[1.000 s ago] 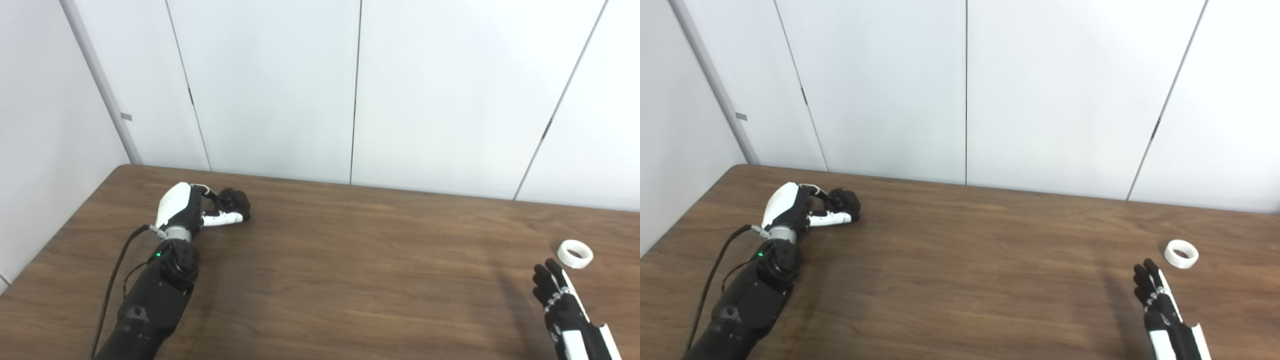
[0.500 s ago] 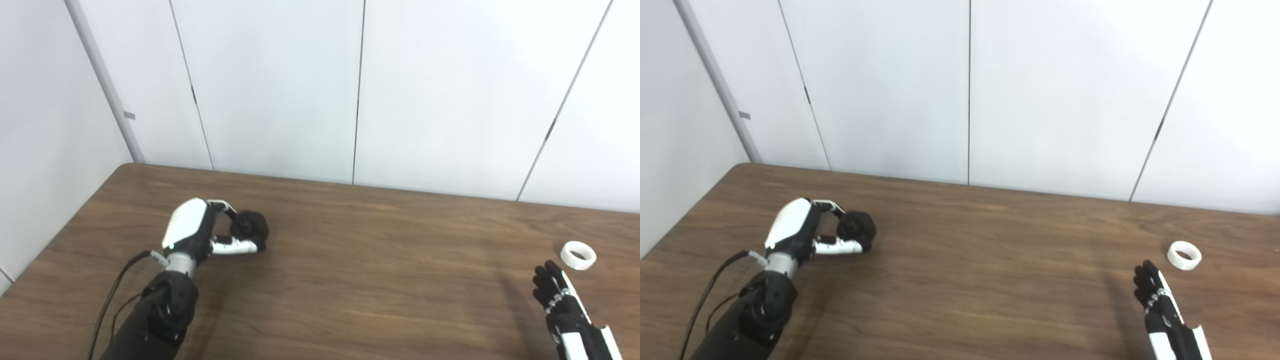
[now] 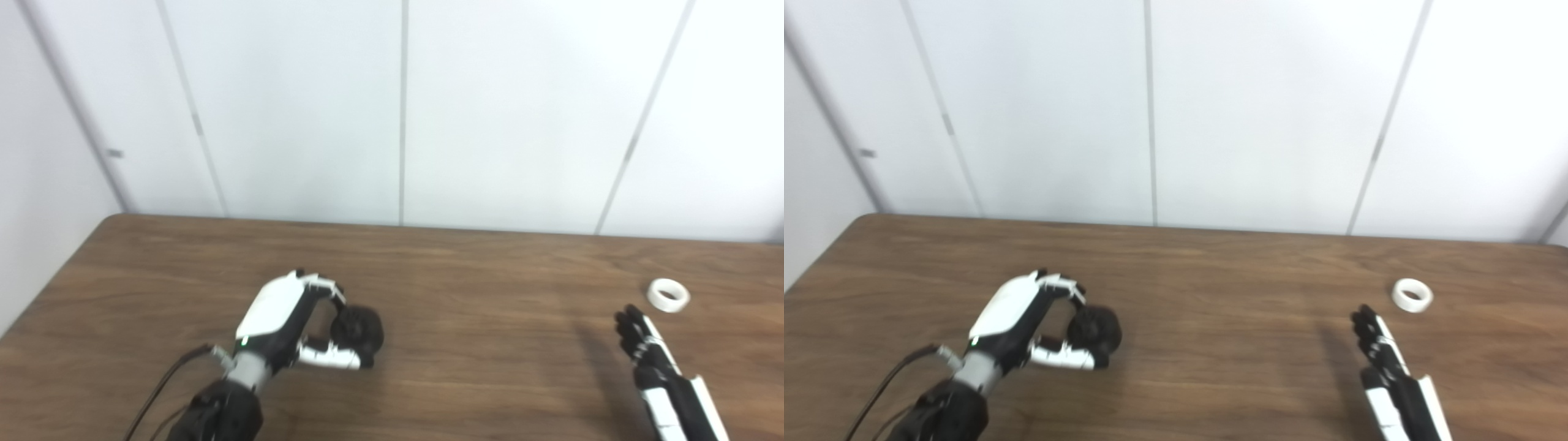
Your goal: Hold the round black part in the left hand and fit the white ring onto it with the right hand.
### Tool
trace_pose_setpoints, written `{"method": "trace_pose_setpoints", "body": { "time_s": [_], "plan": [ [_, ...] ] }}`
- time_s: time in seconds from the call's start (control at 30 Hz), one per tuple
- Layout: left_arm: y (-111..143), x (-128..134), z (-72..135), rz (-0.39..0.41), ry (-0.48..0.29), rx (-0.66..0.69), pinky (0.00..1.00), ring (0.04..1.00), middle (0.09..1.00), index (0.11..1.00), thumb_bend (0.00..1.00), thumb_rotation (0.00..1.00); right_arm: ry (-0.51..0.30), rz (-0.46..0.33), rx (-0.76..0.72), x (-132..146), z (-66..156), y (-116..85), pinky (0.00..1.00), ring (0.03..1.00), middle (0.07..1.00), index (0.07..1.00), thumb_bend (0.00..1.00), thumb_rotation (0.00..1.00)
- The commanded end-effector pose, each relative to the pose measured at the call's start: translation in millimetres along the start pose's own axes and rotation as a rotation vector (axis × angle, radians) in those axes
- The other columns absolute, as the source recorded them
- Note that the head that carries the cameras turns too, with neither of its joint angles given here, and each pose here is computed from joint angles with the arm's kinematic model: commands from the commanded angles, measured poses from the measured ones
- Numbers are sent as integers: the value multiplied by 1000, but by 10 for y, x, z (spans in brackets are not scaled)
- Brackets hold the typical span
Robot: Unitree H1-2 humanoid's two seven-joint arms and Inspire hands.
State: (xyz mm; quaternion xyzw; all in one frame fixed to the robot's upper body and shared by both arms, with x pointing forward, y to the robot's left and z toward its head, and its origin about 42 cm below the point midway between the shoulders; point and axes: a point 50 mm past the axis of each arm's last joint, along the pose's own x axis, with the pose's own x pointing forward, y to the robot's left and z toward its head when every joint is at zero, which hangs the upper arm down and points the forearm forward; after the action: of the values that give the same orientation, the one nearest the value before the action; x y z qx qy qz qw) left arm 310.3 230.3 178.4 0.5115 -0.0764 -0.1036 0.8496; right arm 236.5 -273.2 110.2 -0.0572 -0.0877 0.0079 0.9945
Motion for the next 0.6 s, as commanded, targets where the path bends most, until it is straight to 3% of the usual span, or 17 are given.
{"method": "trace_pose_setpoints", "body": {
  "time_s": [0.0, 0.2, 0.43, 0.57],
  "plan": [
    [47, -14, 179, 46, -115, 71, 1000, 892, 785, 483, 524, 54, 200, -23, 80, -432, -390, 286, 986, 963, 946, 946, 584, 900],
    [-235, -132, 329, 10, -216, 85, 1000, 940, 813, 483, 525, 55, 195, -29, 67, -401, -340, 371, 990, 970, 948, 948, 566, 932],
    [-410, -210, 411, -23, -251, 61, 1000, 955, 820, 483, 524, 53, 193, -25, 56, -387, -270, 430, 977, 981, 958, 957, 583, 950],
    [-521, -254, 432, -41, -257, 44, 1000, 948, 818, 483, 525, 54, 192, -28, 65, -375, -234, 470, 985, 981, 959, 957, 543, 949]
  ]
}}
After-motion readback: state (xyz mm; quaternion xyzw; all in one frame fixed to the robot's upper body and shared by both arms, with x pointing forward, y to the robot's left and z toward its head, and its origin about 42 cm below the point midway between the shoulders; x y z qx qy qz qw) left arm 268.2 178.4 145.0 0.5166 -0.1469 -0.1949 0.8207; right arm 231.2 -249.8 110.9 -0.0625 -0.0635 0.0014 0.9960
